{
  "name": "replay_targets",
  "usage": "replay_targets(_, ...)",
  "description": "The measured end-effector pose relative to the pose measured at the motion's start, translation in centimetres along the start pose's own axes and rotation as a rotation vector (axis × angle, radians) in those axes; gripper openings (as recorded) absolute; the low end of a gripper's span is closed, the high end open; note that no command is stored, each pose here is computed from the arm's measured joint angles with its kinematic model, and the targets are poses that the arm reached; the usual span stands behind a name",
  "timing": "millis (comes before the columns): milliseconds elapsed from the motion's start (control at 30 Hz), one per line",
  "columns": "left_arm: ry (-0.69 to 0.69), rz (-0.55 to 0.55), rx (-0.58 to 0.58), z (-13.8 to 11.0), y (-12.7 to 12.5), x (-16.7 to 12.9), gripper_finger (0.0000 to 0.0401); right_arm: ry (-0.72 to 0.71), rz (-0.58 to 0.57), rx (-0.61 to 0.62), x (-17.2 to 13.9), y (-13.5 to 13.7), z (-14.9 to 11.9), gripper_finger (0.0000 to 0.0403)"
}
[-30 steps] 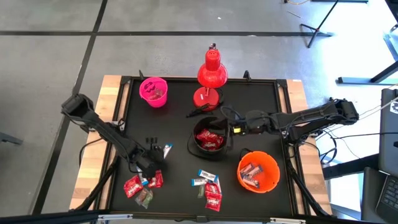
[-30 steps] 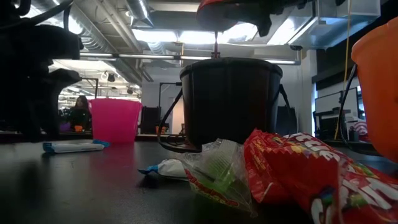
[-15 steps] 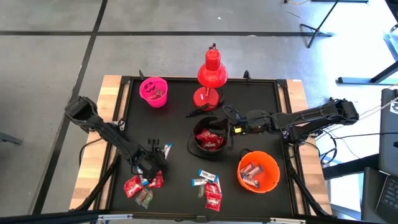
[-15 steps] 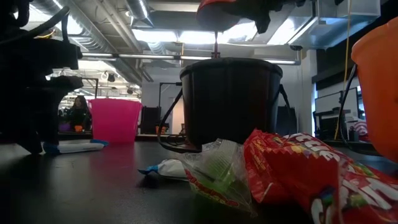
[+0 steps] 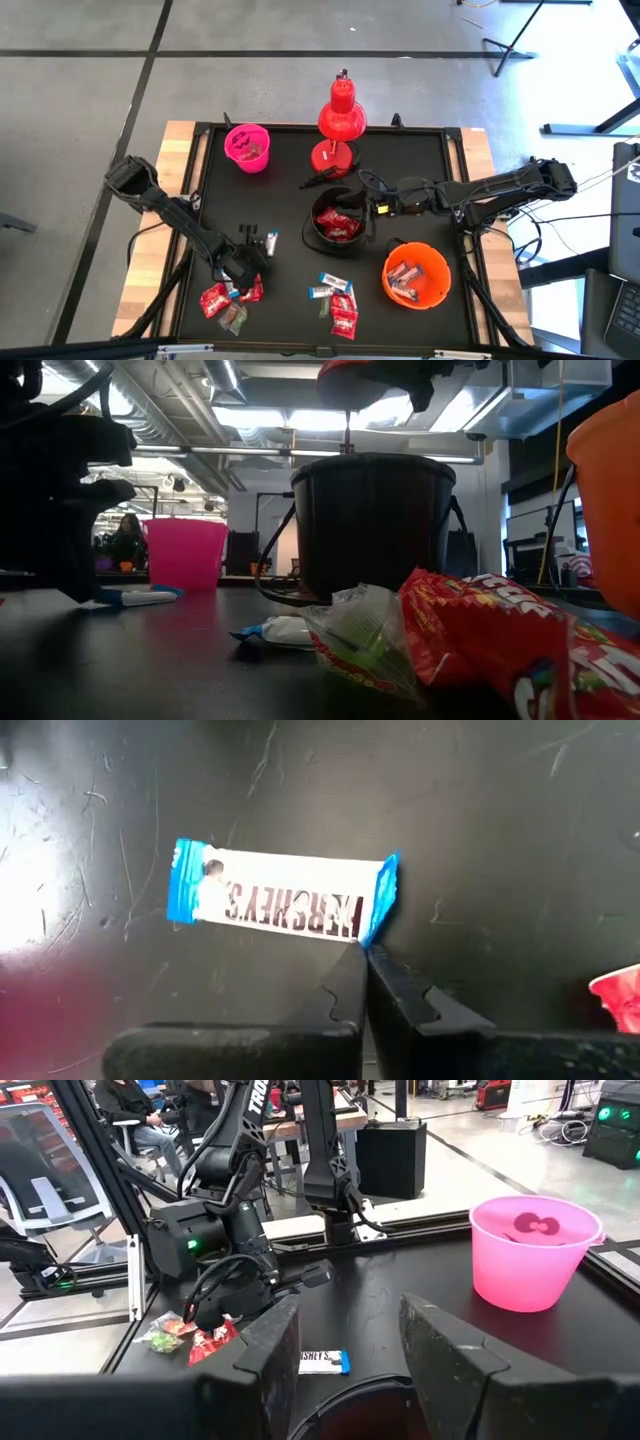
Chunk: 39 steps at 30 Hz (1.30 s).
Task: Organize candy in baskets
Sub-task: Put the white chocolate into the orange bucket
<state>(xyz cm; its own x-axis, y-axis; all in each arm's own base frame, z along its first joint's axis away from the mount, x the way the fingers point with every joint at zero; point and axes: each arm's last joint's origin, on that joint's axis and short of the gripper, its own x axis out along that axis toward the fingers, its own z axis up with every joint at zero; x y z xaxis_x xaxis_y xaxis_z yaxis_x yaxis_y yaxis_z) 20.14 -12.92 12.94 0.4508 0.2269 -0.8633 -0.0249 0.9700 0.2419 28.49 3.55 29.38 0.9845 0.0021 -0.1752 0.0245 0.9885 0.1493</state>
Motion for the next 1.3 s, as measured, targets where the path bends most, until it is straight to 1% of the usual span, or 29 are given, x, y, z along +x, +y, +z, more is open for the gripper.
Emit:
replay_targets(133,-0.030,0.017,0.003,0.9,-0.2,-0.5,0.0000,0.002,0.009,0.000,0.0,0.0,0.0,0.0168)
replay_targets(433,-0.079,0.070,0.086,4.9,-0.4,-3.8,0.0000,0.002,0.015,-0.008,0.0,0.0,0.0,0.0168)
replay_targets(533,-0.081,0.032,0.116,5.3,-0.6,-4.1,0.0000,0.002,0.015,-0.009,0.0,0.1,0.0,0.0168)
replay_targets(633,-0.069,-0.029,0.102,5.1,-0.7,-3.5,0.0005,0.001,0.015,-0.009,0.0,0.1,0.0,0.0168)
replay_targets(733,-0.039,-0.058,0.094,4.6,-0.7,-2.6,0.0026,0.001,0.015,-0.009,0.0,0.1,0.0,0.0168)
replay_targets(867,-0.060,-0.092,0.087,4.8,-1.2,-1.3,0.0071,0.001,0.015,-0.009,0.0,0.1,0.0,0.0168)
replay_targets(967,-0.048,-0.076,0.097,4.9,-1.4,0.0,0.0108,0.001,0.015,-0.009,0.0,0.1,0.0,0.0168)
replay_targets(1100,0.006,-0.036,0.097,4.6,-1.3,1.6,0.0150,0.001,0.015,-0.009,0.0,0.1,0.0,0.0168)
replay_targets(1200,0.015,-0.014,0.100,4.5,-1.3,2.1,0.0165,0.003,0.015,-0.009,0.0,0.1,0.0,0.0168)
replay_targets(1300,0.006,0.009,0.108,4.5,-1.5,2.2,0.0161,0.008,0.014,-0.010,0.0,0.0,-0.1,0.0168)
